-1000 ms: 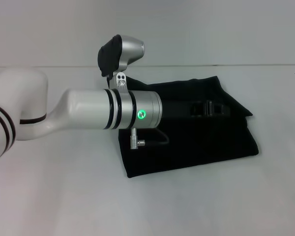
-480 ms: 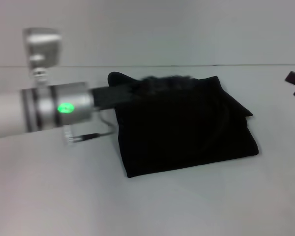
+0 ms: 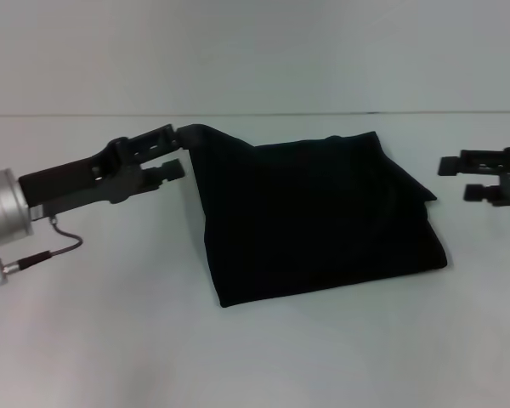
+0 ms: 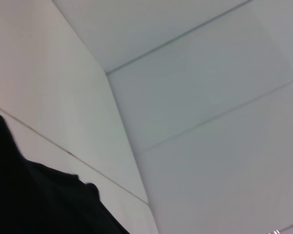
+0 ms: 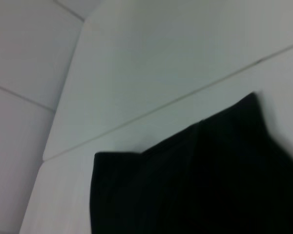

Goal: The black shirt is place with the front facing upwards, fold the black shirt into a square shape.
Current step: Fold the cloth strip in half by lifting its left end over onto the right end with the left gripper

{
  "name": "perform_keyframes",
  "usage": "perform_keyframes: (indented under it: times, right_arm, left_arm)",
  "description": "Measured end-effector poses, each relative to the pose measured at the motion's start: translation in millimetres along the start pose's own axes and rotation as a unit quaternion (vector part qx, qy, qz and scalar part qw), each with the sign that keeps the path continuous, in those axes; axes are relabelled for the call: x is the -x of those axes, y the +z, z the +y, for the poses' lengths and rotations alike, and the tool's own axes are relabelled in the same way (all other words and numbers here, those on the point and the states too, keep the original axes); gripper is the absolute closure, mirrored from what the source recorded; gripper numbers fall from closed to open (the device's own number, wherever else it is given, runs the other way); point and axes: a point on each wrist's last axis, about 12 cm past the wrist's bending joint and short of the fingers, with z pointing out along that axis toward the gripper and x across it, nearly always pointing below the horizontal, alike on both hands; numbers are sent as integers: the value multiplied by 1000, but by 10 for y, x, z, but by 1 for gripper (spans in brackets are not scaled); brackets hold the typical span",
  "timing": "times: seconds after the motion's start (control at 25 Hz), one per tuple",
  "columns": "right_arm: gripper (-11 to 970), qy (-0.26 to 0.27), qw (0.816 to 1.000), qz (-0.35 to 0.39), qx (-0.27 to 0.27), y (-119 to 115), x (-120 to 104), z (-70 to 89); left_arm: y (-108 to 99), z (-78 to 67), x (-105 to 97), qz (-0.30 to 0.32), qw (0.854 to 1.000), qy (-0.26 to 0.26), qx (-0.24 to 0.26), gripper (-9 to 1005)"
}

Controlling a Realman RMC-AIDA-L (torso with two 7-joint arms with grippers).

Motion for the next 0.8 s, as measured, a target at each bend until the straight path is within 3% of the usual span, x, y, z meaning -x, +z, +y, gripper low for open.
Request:
perform_keyframes:
  times: [0.48,0.8]
  right_arm:
    - [102,74,993,81,-30,351,125,338]
    - [104,125,989,77,-23,525,119,418]
  left_arm:
    - [-161,36,53,-26,999,31,14,76]
    - [-144,16,53,-25,998,54,11,77]
